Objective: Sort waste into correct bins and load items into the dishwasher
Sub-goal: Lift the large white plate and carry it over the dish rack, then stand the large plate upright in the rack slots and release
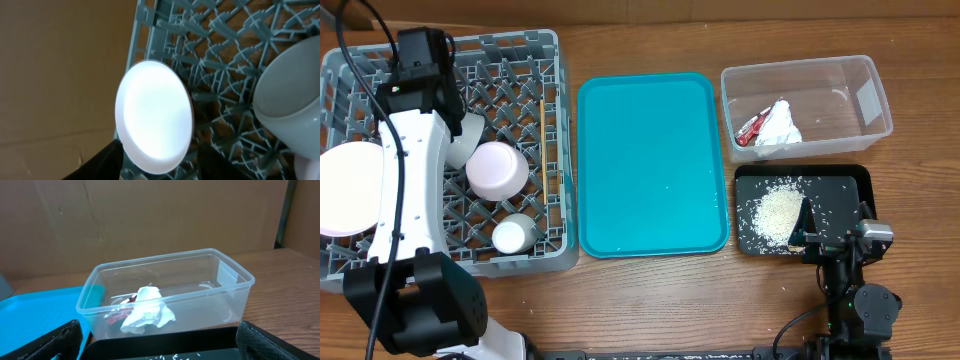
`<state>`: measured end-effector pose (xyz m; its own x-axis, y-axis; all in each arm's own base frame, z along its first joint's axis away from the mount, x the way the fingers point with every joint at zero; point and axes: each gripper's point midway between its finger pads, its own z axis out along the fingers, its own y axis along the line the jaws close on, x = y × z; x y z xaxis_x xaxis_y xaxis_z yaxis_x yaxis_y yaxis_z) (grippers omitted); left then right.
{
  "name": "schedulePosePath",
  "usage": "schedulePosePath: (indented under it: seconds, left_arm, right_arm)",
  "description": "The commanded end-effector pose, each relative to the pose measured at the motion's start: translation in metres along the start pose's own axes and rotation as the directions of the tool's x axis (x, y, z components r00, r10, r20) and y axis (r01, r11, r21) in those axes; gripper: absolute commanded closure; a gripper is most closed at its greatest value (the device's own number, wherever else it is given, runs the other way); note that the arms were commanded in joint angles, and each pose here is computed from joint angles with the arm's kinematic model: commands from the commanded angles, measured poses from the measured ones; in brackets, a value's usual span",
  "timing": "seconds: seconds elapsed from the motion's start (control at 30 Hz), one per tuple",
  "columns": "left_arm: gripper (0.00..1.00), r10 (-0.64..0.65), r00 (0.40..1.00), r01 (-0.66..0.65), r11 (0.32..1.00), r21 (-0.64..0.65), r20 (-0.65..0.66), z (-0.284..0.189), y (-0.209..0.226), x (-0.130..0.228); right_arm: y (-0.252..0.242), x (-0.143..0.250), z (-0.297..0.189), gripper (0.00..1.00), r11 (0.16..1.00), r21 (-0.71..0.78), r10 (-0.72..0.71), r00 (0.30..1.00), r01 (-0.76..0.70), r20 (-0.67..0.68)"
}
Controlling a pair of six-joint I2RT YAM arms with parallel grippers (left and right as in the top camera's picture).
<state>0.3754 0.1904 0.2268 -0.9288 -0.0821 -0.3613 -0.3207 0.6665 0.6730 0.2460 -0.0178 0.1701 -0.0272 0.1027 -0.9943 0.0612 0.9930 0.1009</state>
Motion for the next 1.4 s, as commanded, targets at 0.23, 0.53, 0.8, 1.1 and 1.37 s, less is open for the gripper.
schedulePosePath:
  seconds: [0.23,0.53,0.8,1.1,1.37]
  left_arm:
    - [0.46,-0.546,0.831,0.548,0.773,0.319,-0.105,-0.066,0.061,0.049]
    - [0.59,-0.594,0.752,0.655,0.722,0.223,-0.287,-0.019,0.072,0.099]
    - [0.57,-0.444,0.832,0.534,0.804,0.264,-0.332,0.052,0.022,0.09]
    - [0.61,-0.356,0.828,0.517,0.784,0.344,-0.433,0.1,-0.038,0.087]
    - [0.63,-0.297,0.868,0.451,0.806,0.383,-0.398,0.1,-0.054,0.077]
  right_arm:
    - [-0.002,0.002,0.0,0.0,1.0,0.006,0.0,1.0,0.0,0.004]
    - [-0.002,0.001,0.0,0.0,1.0,0.006,0.0,1.0,0.0,0.004]
    - [-0.002,0.001,0.0,0.0,1.0,0.006,0.0,1.0,0.0,0.004]
    - [-0.002,0.002,0.0,0.0,1.0,0.006,0.0,1.0,0.0,0.004]
    - [-0.002,0.001,0.0,0.0,1.0,0.006,0.0,1.0,0.0,0.004]
